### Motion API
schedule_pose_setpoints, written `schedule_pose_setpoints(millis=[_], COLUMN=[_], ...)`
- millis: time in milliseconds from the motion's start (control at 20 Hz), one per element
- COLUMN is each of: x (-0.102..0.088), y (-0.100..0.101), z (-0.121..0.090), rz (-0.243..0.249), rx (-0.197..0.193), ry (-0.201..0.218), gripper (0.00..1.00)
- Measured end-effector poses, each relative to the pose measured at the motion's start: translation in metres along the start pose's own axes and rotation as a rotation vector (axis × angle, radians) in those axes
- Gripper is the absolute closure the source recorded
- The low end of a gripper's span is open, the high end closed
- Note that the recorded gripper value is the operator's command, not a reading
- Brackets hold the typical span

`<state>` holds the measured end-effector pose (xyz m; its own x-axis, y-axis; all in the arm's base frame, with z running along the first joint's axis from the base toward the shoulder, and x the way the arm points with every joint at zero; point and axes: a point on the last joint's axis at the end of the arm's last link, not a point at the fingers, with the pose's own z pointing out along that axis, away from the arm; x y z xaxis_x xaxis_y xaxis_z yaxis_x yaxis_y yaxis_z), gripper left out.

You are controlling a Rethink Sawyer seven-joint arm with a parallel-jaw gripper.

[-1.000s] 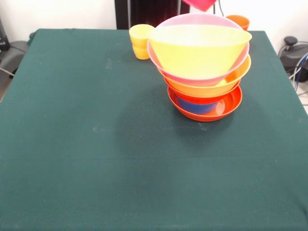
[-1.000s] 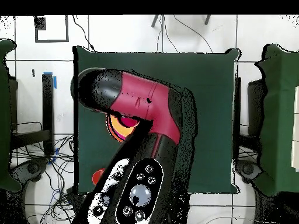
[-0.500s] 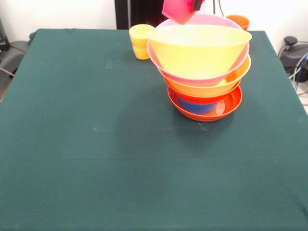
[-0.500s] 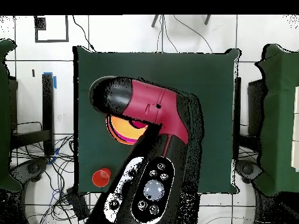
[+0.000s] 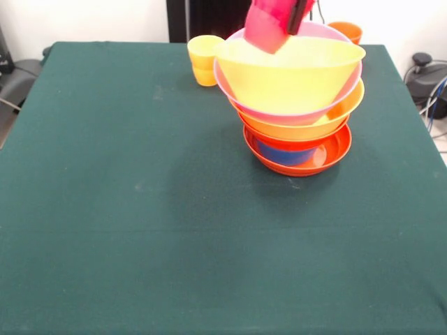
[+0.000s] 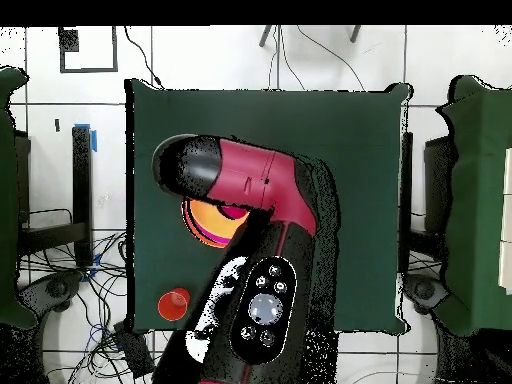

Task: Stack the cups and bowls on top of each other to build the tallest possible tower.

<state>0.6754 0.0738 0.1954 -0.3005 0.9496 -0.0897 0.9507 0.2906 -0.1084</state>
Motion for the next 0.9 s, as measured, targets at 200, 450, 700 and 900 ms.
schedule_pose_setpoints(millis=[200,450,700,900], x=[0.013,0.025,0.030,0.033], y=[0.007,0.012,0.015,0.016], z=[0.003,0.004,0.006,0.007], rz=[-0.021,-0.039,-0.048,-0.054], rx=[-0.012,-0.018,-0.019,-0.019], ry=[0.019,0.037,0.045,0.049], gripper=[1.00,1.00,1.00,1.00])
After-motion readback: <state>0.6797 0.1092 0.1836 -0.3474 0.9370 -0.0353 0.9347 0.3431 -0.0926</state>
